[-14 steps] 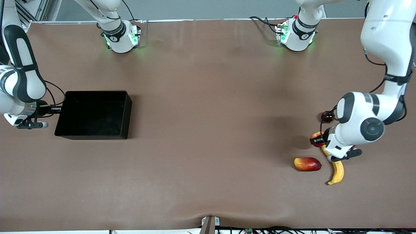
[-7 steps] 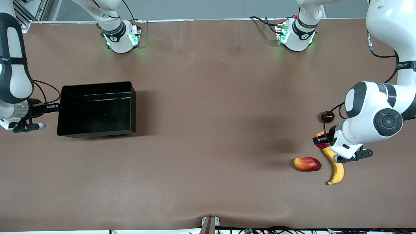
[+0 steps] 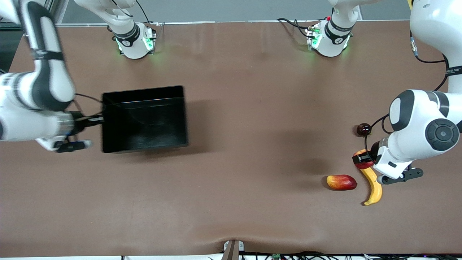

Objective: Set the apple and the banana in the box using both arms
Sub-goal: 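Push the black box toward the table middle with the right gripper, then carry the apple over the box with the left gripper while the right gripper withdraws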

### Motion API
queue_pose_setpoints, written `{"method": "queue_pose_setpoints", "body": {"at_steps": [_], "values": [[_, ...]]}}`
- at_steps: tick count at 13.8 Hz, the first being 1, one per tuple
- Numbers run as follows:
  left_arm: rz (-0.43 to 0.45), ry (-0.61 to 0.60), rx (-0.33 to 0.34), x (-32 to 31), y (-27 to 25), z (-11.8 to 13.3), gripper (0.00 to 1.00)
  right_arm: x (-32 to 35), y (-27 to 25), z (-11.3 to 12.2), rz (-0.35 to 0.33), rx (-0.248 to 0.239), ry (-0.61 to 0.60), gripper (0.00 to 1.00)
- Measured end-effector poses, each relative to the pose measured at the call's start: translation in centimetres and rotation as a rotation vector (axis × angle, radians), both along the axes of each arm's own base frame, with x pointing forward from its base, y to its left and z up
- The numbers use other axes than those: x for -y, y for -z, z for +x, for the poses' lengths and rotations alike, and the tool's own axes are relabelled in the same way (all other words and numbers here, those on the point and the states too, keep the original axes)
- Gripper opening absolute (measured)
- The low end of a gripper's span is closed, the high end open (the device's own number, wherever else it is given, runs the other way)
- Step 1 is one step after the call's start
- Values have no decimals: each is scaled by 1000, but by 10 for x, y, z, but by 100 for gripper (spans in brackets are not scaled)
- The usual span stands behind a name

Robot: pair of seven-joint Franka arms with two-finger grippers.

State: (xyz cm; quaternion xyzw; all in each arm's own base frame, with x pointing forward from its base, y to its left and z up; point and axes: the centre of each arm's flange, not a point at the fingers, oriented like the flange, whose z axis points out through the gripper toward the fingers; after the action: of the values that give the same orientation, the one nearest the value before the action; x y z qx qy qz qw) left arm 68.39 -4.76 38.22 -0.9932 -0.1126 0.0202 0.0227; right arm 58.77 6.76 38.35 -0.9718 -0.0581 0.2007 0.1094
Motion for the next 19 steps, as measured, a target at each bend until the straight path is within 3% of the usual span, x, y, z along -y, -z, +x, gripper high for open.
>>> {"method": "queue_pose_setpoints", "body": {"at_steps": [4,7,11,15,17,19], "values": [[-2,0,13,0,-6,2,68,-140,-10,-19,-53,45,22,6],[-3,1,23,2,-11,4,68,-210,-6,-33,-12,71,114,6],[-8,6,61,7,-33,9,68,-301,38,-56,-22,117,200,6],[-16,33,4,38,-43,-4,68,-349,102,-78,-49,125,183,6],[-22,38,-25,57,-40,-11,68,-359,124,-78,-54,131,179,6],[-30,41,-45,95,-33,-21,68,-360,121,-64,-45,148,189,18]]}}
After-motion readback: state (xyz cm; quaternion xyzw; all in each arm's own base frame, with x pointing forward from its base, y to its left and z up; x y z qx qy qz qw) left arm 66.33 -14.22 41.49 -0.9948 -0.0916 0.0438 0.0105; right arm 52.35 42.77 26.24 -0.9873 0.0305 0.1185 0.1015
